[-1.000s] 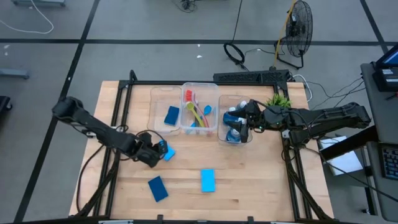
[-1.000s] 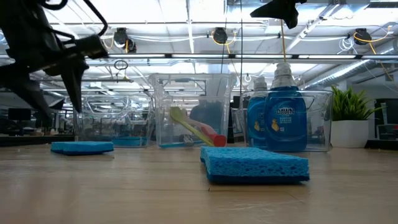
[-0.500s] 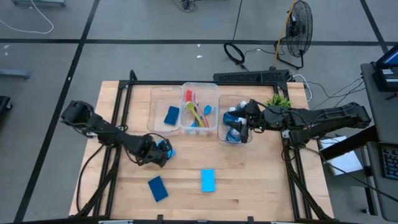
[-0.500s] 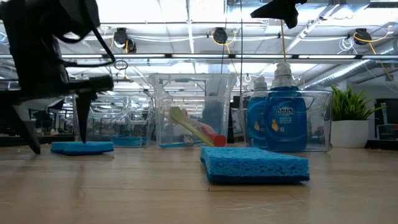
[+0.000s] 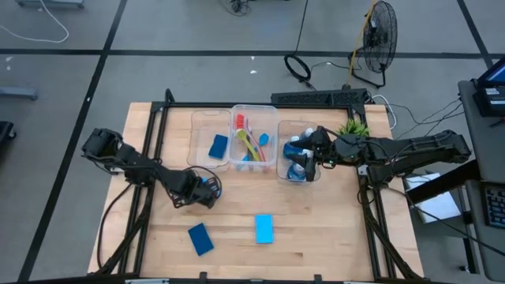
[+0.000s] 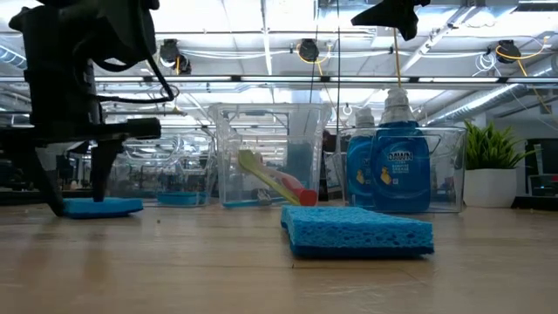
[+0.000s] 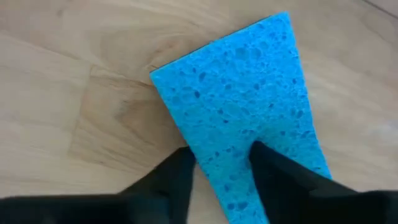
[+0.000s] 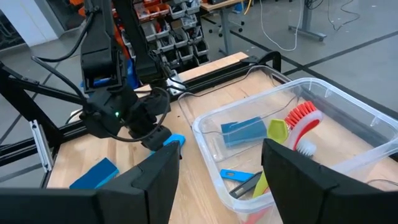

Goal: Pick & Place Kitchen Sink Supplies
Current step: Put the light blue sponge into the left transparent bin

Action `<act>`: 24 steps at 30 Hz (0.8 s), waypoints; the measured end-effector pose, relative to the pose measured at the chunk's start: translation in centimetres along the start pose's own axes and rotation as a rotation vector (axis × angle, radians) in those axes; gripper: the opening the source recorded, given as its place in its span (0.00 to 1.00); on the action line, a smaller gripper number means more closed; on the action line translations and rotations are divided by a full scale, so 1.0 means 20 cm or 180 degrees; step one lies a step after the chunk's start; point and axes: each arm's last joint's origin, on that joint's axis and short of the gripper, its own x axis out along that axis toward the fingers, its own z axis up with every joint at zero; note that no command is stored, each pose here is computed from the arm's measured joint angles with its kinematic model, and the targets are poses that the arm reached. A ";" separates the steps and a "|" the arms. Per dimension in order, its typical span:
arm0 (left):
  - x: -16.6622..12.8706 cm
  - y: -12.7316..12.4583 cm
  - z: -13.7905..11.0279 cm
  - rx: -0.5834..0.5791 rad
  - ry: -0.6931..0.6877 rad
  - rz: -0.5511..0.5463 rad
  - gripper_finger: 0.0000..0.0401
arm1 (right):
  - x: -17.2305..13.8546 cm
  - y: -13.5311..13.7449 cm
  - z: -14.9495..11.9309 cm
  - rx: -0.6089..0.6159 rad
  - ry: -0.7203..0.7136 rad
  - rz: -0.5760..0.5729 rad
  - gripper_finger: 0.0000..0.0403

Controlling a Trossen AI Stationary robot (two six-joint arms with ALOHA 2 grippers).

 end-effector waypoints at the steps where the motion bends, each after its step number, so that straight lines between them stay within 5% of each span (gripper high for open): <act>1: 0.00 0.01 0.00 0.0019 -0.0010 0.0014 0.36 | 0.00 0.00 0.00 0.0000 0.0001 0.0001 0.53; 9: -0.01 0.07 -0.04 0.0228 -0.0133 -0.0001 0.04 | 0.00 0.00 0.00 0.0000 0.0001 0.0001 0.53; 24: -0.14 0.22 -0.08 0.0490 -0.0021 -0.0023 0.01 | 0.00 0.00 0.00 0.0001 -0.0001 0.0002 0.53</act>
